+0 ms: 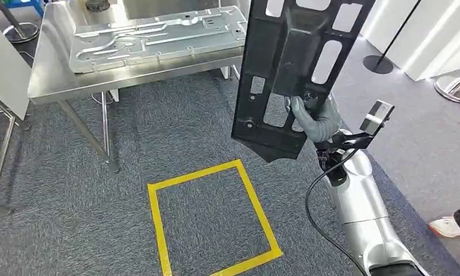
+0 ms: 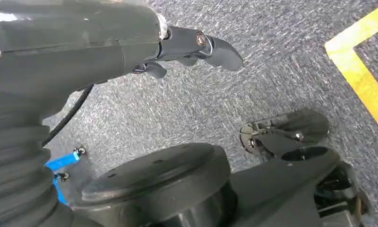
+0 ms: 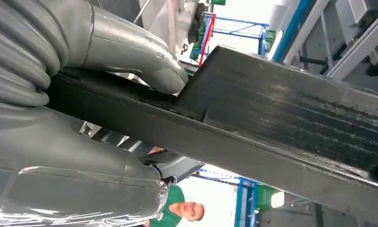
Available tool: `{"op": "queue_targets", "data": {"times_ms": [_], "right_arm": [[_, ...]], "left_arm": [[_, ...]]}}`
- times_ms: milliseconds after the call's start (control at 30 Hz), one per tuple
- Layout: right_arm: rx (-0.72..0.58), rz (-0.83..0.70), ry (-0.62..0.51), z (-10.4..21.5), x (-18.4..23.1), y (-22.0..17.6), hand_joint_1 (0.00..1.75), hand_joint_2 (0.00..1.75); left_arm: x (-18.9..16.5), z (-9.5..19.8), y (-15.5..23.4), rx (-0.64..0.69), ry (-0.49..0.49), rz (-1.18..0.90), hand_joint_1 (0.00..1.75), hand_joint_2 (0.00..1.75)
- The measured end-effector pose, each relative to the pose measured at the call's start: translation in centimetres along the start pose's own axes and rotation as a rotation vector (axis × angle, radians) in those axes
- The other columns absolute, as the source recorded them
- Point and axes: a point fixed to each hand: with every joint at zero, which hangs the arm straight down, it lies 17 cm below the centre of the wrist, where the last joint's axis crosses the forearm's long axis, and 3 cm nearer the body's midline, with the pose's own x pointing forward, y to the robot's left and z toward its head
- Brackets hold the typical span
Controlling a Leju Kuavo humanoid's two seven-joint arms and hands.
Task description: Take the parts from the cabinet and place them on the table.
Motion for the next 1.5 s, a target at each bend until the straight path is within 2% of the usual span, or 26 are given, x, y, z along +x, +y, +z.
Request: {"op": "queue_targets", "data": {"times_ms": [500,933,1267,1500], "right_arm": [[-0.005,0.021,0.006,0.0,-0.2,-0.2,1.75,1.75],[-0.014,0.03,-0.012,-1.0,0.3,0.1,1.75,1.75],[-0.02,0.02,-0.002,-0.5,-0.2,0.2,1.75,1.75],[-0.019,0.028,0.001,-0.4,-0.1,0.0,1.75,1.75]], "left_arm": [[0.9,-0.2,0.9,0.024,-0.011,0.005,0.0,1.75],[-0.3,-0.1,0.5,0.024,0.008,0.009,0.0,1.75],[-0.5,0.0,0.2,0.019,0.012,0.004,0.0,1.75],[0.5,-0.1,0.7,0.025,-0.009,0.01,0.0,1.75]]}}
